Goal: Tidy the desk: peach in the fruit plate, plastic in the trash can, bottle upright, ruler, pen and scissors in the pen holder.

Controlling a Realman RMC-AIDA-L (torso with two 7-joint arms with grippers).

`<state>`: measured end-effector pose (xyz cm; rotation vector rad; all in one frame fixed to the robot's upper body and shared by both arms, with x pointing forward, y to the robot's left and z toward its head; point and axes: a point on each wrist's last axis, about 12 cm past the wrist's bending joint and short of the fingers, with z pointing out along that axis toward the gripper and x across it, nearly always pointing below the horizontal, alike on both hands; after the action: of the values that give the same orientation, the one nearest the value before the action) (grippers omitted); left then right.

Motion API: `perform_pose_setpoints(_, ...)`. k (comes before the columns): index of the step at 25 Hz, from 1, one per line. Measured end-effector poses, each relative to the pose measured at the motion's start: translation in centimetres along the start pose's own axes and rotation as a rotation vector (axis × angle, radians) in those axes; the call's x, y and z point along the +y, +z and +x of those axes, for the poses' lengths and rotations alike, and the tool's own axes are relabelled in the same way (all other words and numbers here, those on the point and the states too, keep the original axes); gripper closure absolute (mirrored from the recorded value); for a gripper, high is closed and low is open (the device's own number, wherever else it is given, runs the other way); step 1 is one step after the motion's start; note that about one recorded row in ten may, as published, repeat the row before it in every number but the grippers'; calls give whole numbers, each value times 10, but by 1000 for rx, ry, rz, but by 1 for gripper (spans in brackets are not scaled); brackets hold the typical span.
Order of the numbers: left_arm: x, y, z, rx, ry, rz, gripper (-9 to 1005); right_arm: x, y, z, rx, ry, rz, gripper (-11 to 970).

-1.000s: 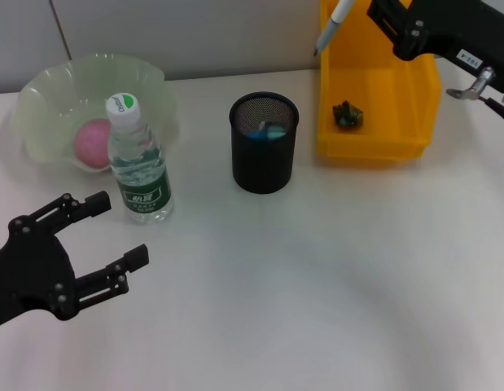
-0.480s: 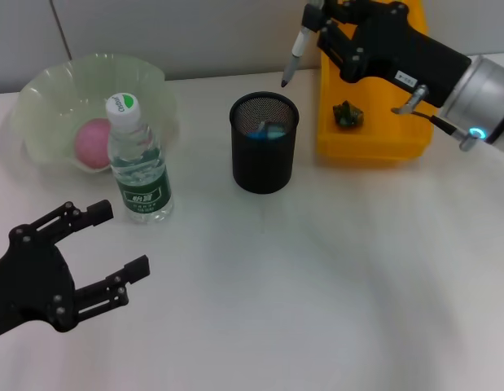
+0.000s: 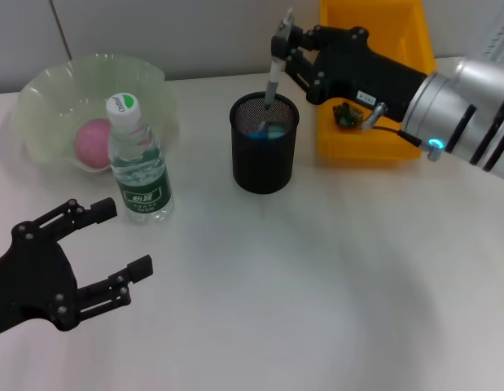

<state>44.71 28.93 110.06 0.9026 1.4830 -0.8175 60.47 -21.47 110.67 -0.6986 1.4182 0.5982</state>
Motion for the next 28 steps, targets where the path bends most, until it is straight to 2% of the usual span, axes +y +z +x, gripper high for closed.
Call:
perform_pose_setpoints(5, 0, -1, 1, 2, -2, -1, 171, 2, 5, 5, 34, -10, -3, 777)
perform_pose_setpoints(9, 0, 0, 4, 3, -14, -1, 172, 13, 12, 10, 66, -22, -57, 752)
perform_pose_setpoints(14, 0, -1, 8, 3, -18, -7, 172, 17, 15, 11, 74, -29, -82, 722)
perform_pose_setpoints(19, 0, -5, 8, 3, -9, -18, 172, 16, 14, 7, 59, -36, -86, 492)
perform_pose_setpoints(21, 0, -5, 9, 3, -7, -17, 172, 15, 12, 6, 56, -37, -86, 454)
perform_pose_setpoints(23, -1, -5, 10, 2, -13, -12, 172, 17, 5, 4, 31, -24, -106, 416)
perform_pose_setpoints(24, -1, -5, 10, 1, -18, -6, 172, 20, -10, -2, 3, 8, -171, 397)
perform_pose_setpoints(25, -3, -6, 12, 1, -26, 5, 172, 20, -10, -2, 3, 8, -171, 378)
perform_pose_setpoints(26, -4, -6, 13, 2, -30, 12, 172, 24, -29, -8, 12, 35, -274, 360)
perform_pose_setpoints(27, -7, -7, 15, 9, -37, 33, 172, 24, -29, -8, 12, 35, -274, 341)
perform_pose_setpoints(28, -8, -7, 17, 14, -40, 46, 172, 27, -39, -9, 35, 46, -342, 322)
